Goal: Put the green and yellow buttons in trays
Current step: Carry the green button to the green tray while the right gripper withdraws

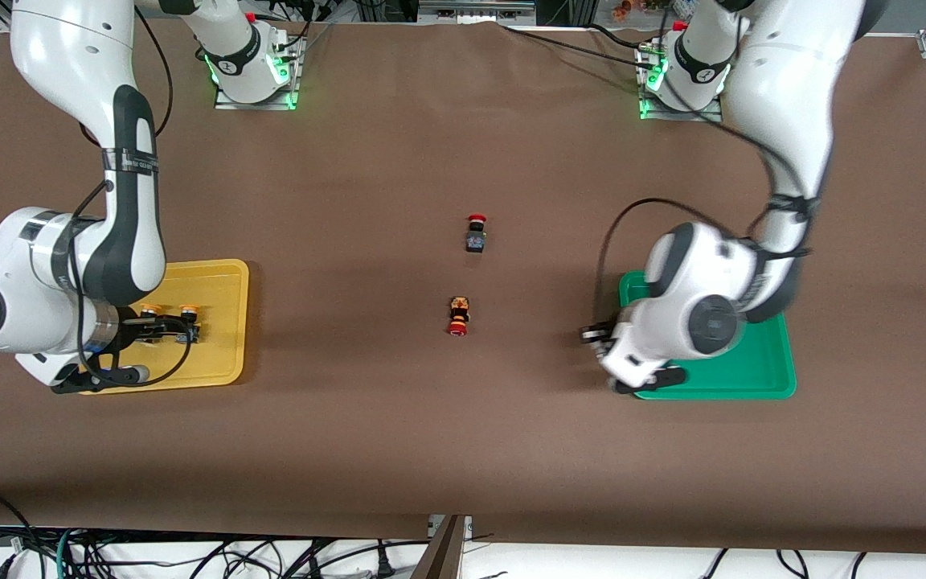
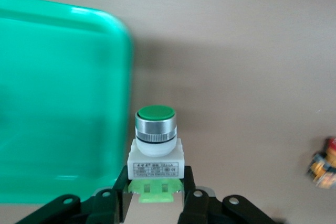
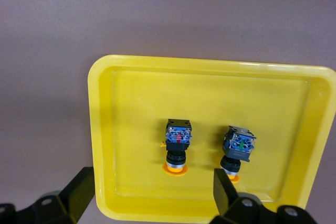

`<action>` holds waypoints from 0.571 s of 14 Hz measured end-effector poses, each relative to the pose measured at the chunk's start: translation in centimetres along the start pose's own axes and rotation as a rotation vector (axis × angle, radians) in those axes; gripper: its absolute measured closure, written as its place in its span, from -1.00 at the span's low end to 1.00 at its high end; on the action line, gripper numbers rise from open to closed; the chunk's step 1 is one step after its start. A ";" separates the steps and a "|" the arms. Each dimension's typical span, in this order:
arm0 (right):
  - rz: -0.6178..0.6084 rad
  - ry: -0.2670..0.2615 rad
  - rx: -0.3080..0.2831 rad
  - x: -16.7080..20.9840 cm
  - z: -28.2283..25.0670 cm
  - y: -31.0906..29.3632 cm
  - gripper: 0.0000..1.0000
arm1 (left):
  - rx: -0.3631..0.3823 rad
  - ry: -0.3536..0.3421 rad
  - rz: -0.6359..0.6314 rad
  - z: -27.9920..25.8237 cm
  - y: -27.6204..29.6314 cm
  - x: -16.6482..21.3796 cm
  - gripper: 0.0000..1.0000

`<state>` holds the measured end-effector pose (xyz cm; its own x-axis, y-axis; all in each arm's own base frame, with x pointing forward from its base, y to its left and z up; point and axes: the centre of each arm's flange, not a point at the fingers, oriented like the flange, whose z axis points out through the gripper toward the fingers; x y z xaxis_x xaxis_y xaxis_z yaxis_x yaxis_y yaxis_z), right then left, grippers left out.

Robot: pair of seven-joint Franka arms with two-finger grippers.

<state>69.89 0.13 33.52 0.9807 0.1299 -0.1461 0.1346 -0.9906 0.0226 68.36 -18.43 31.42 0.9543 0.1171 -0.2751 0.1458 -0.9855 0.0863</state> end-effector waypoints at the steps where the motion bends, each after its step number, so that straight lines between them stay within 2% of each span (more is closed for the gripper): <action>1: 0.003 0.010 0.002 0.1 -0.5 -0.1 -1.00 | 0.035 -0.023 0.020 -1.4 -3.3 0.1 0.18; 4: 0.018 0.006 0.010 -0.5 -3.1 -0.4 -1.00 | 0.104 -0.111 0.035 0.2 -7.8 -0.4 0.18; 6: 0.019 0.010 -0.004 -1.9 -6.6 -0.5 -1.00 | 0.138 -0.133 0.050 2.5 -7.6 -0.9 0.18; 8: 0.067 0.015 0.020 -4.4 -11.3 -1.0 -1.00 | 0.146 -0.134 0.055 4.2 -7.7 -0.7 0.18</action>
<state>67.03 1.03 45.30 0.9894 0.0636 -0.1303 0.0657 -0.9978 0.0120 65.43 -11.47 26.96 0.9151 0.0553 -0.3995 0.0462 -0.9984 -0.0326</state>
